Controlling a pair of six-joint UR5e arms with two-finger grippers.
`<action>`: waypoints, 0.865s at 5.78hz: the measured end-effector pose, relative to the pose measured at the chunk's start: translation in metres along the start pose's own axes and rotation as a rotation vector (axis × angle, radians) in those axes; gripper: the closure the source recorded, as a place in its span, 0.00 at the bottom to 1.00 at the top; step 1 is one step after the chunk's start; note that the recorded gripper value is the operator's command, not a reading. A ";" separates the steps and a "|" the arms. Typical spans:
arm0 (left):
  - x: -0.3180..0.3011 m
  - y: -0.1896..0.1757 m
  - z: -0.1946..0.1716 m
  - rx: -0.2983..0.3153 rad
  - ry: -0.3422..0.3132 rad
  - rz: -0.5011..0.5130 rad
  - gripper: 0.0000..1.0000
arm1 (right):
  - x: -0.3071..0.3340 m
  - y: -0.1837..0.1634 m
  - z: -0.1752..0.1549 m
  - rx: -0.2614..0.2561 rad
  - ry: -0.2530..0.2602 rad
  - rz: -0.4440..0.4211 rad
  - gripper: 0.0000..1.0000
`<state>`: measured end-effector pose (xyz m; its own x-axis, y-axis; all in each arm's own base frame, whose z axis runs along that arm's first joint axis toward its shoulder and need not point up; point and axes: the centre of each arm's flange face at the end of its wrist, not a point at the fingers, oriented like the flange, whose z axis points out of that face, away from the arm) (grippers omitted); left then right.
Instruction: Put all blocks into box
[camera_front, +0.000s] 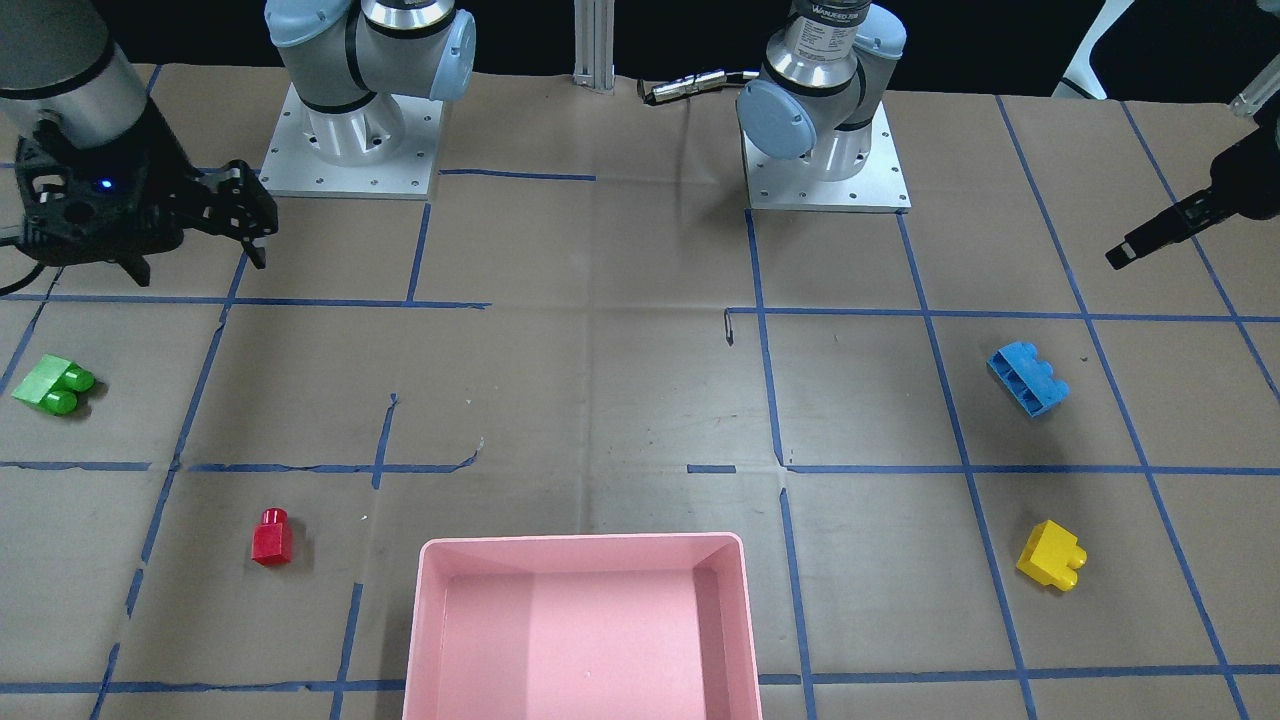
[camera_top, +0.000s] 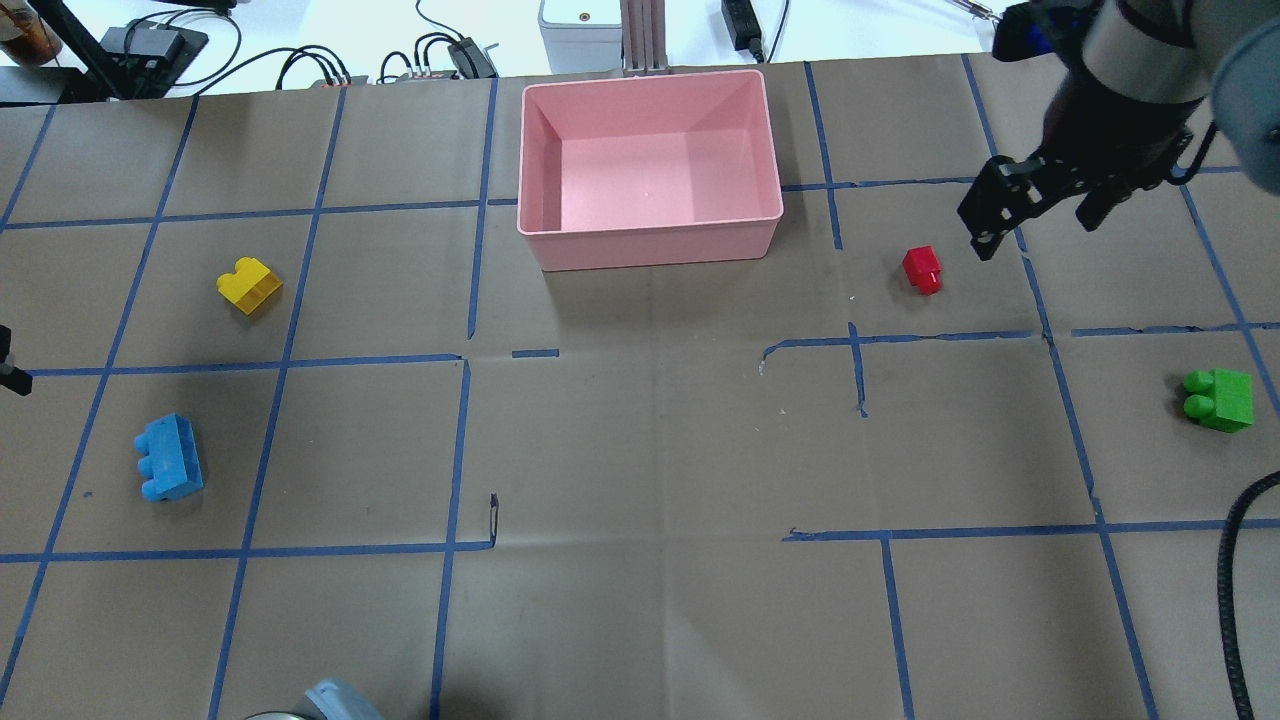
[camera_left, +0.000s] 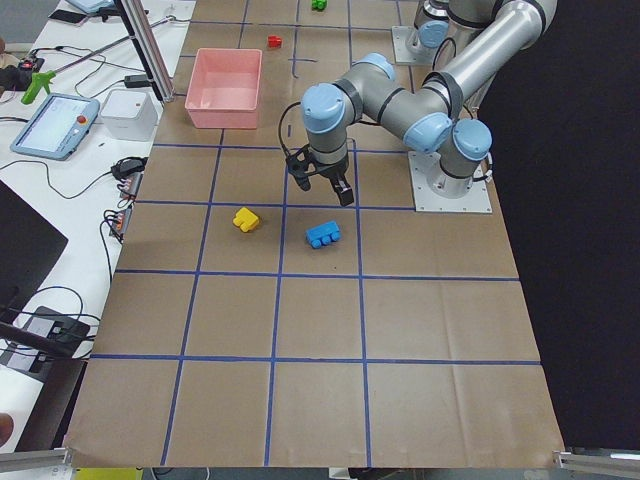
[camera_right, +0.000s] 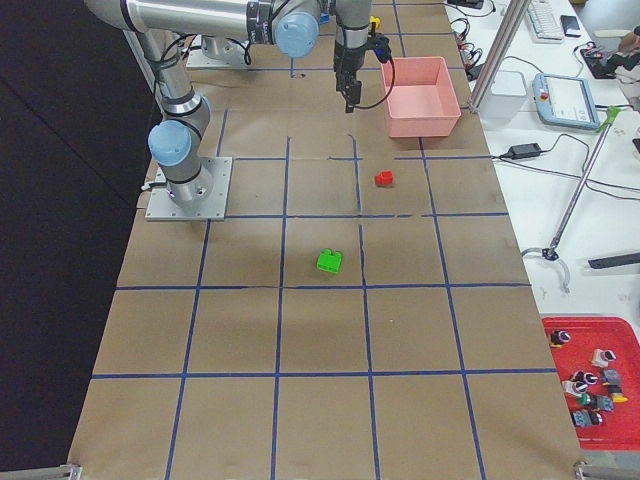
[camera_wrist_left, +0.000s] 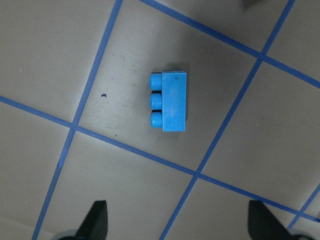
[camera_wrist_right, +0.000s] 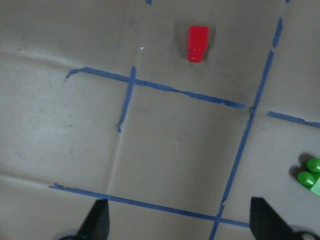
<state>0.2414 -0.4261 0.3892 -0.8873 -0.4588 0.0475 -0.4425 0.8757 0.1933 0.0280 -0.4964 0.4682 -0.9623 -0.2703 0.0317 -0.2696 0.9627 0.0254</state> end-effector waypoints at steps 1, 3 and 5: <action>-0.002 -0.008 0.032 0.019 -0.005 -0.009 0.01 | 0.062 0.022 0.009 0.000 -0.009 -0.057 0.02; -0.007 -0.032 0.104 0.061 -0.018 -0.016 0.01 | 0.185 0.084 0.059 0.034 -0.039 0.042 0.02; -0.003 -0.046 0.151 0.069 -0.019 -0.027 0.01 | 0.218 0.120 0.126 0.115 0.002 0.090 0.10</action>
<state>0.2452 -0.4421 0.2320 -0.8766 -0.4805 0.0248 -0.4741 0.8714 0.1261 -0.2190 -0.4379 0.3525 -0.9828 -0.1822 0.0306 -0.1843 0.9785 -0.0927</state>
